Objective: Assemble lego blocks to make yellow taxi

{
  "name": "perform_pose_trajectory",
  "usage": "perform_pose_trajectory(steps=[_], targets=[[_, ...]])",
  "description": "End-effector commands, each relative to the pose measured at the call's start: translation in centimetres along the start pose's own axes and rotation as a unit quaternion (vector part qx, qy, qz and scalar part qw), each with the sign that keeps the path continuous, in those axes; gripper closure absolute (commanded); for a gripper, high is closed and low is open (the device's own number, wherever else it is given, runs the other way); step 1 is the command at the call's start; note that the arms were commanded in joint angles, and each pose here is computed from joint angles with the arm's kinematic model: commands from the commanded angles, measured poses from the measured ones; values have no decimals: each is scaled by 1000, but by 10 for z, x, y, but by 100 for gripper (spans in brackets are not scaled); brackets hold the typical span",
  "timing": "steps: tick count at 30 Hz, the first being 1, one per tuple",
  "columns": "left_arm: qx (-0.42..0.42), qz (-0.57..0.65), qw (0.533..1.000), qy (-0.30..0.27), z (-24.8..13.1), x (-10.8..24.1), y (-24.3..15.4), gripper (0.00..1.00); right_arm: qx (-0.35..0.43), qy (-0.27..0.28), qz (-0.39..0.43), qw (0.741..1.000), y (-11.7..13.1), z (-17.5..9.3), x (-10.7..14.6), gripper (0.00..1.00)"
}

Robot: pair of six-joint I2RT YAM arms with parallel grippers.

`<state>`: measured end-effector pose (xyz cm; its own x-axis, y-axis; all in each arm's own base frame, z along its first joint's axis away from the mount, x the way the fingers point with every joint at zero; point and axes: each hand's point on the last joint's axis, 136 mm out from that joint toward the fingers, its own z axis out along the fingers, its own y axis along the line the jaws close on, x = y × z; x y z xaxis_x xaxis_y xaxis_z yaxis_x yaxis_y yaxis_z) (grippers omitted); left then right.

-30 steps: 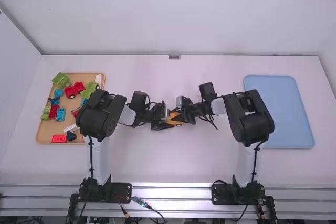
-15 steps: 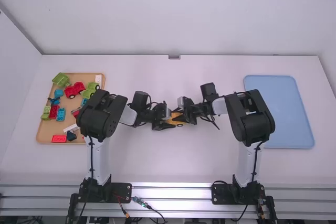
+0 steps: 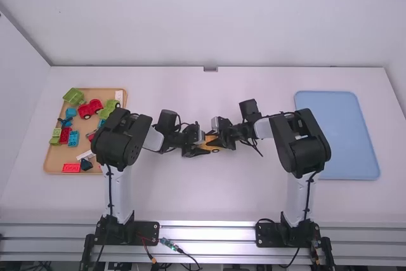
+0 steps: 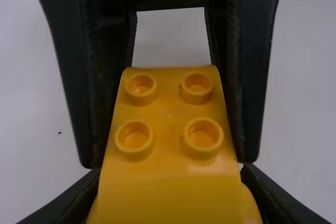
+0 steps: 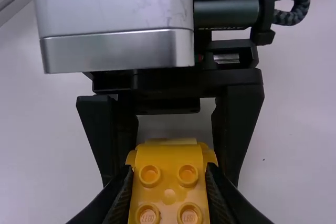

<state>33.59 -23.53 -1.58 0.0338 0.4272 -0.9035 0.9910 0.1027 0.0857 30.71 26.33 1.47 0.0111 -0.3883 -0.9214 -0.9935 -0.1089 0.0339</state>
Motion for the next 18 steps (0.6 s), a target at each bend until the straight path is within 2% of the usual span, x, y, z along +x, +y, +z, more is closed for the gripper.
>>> perform_pose_trajectory(steps=[1, 3, 4, 5, 6, 7, 8, 9, 10, 11, 18], targets=[[-23, -5, 999, 39, 4, 16, 7, 98, -32, 29, 35, 998, 25, 20, 19, 99], [-23, -6, 999, 40, 4, 16, 6, 98, -29, 26, 35, 999, 23, 17, 19, 91], [-22, -6, 999, 40, 4, 16, 6, 98, -28, 21, 35, 999, 22, 16, 18, 80], [-22, -6, 999, 40, 4, 16, 6, 98, -28, 21, 35, 999, 22, 16, 18, 80], [-22, -6, 999, 40, 4, 16, 6, 98, -31, 14, 32, 999, 23, 15, 15, 68], [-22, -6, 999, 40, 4, 16, 6, 98, -31, 9, 29, 999, 22, 13, 13, 63], [-22, -6, 999, 40, 4, 16, 6, 98, -30, 1, 28, 999, 19, 11, 10, 51], [-22, -6, 999, 40, 4, 16, 6, 98, -28, -7, 30, 999, 16, 8, 5, 31], [-22, -7, 999, 40, 4, 16, 6, 98, -27, -8, 31, 999, 15, 7, 4, 26], [-22, -7, 999, 40, 4, 16, 6, 98, -25, -12, 26, 999, 14, 3, -1, 2], [-21, -9, 999, 41, 4, 17, 5, 98, -9, -19, -19, 1000, 10, -15, -21, 1]])
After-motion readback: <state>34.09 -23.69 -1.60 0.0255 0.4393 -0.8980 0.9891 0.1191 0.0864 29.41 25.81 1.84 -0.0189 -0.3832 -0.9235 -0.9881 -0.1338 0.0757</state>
